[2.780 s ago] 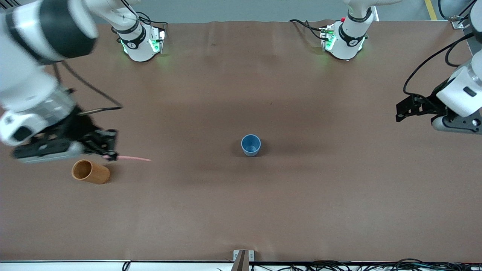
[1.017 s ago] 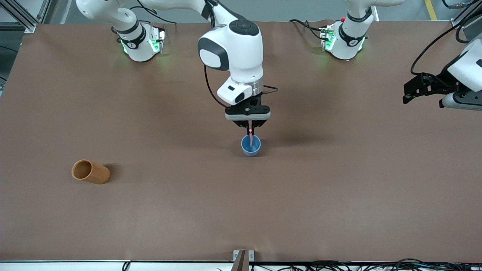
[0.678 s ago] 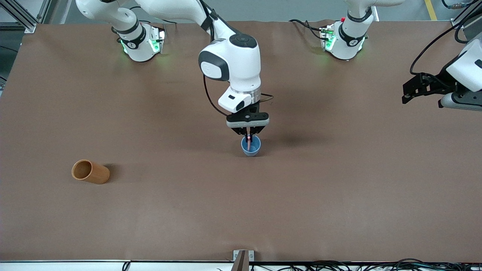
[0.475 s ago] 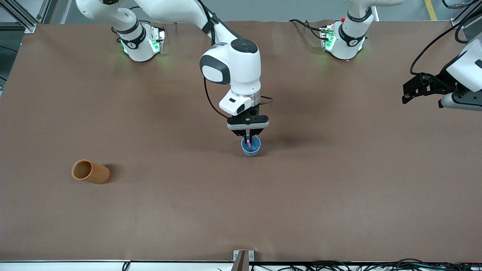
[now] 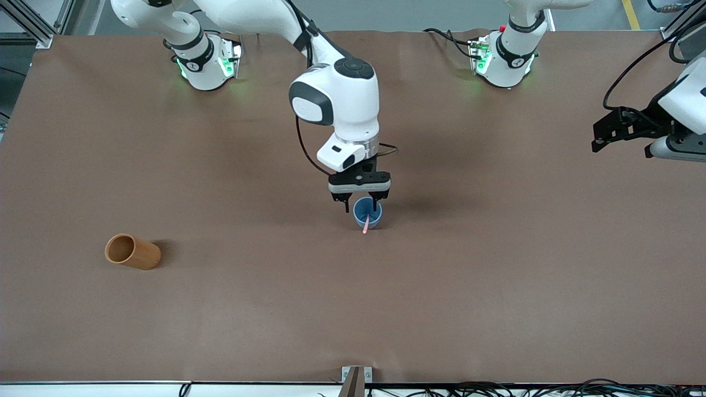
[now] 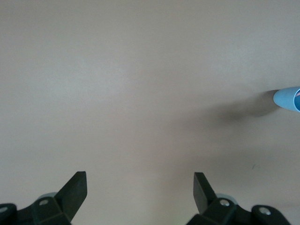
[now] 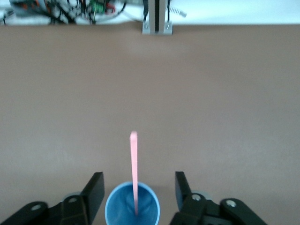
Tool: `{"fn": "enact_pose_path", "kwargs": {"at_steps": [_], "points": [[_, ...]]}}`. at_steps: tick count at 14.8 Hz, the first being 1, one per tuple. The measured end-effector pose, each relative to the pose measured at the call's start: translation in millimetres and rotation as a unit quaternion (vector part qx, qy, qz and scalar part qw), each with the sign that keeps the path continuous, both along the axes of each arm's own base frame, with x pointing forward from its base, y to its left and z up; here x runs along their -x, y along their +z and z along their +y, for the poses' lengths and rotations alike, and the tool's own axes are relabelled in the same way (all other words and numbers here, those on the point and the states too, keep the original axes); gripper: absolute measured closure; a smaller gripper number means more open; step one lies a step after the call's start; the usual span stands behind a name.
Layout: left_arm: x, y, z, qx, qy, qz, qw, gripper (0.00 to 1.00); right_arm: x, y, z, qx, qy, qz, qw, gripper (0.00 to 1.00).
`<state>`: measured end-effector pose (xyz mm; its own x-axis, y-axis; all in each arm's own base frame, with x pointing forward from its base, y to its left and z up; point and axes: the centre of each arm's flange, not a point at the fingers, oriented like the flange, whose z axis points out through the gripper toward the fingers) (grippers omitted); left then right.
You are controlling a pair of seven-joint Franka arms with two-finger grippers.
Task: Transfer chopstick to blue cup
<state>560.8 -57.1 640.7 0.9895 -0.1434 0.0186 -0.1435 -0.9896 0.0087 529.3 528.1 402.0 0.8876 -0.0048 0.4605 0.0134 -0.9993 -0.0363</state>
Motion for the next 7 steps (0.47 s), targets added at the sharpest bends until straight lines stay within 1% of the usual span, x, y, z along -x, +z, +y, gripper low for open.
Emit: {"fn": "enact_pose_path", "kwargs": {"at_steps": [2,3,4,5,6,7], "points": [[0.5,0.0,-4.3,0.0,-0.004,0.0,1.0,0.0,-16.5,35.3,-25.6,-0.005,-0.026,-0.009,1.0,0.1],[0.7,-0.2,-6.3,0.001,-0.006,0.0,1.0,0.0,-25.0,56.7,-43.5,-0.005,-0.044,-0.011,0.999,0.05],[0.9,-0.4,-7.7,0.001,-0.007,0.001,1.0,0.0,-32.4,78.6,-63.3,-0.009,-0.066,-0.008,0.998,0.05],[1.0,-0.7,-8.7,0.0,-0.008,0.001,1.0,0.0,-38.4,100.4,-84.1,-0.019,-0.09,0.0,0.996,0.01],[1.1,-0.8,-9.9,0.0,-0.009,0.001,1.0,0.0,-43.6,121.6,-106.2,-0.029,-0.111,0.011,0.993,0.01],[1.4,-1.0,-11.9,0.0,-0.011,0.001,1.0,0.0,-48.9,141.1,-132.6,-0.03,-0.127,0.023,0.991,0.0]]}}
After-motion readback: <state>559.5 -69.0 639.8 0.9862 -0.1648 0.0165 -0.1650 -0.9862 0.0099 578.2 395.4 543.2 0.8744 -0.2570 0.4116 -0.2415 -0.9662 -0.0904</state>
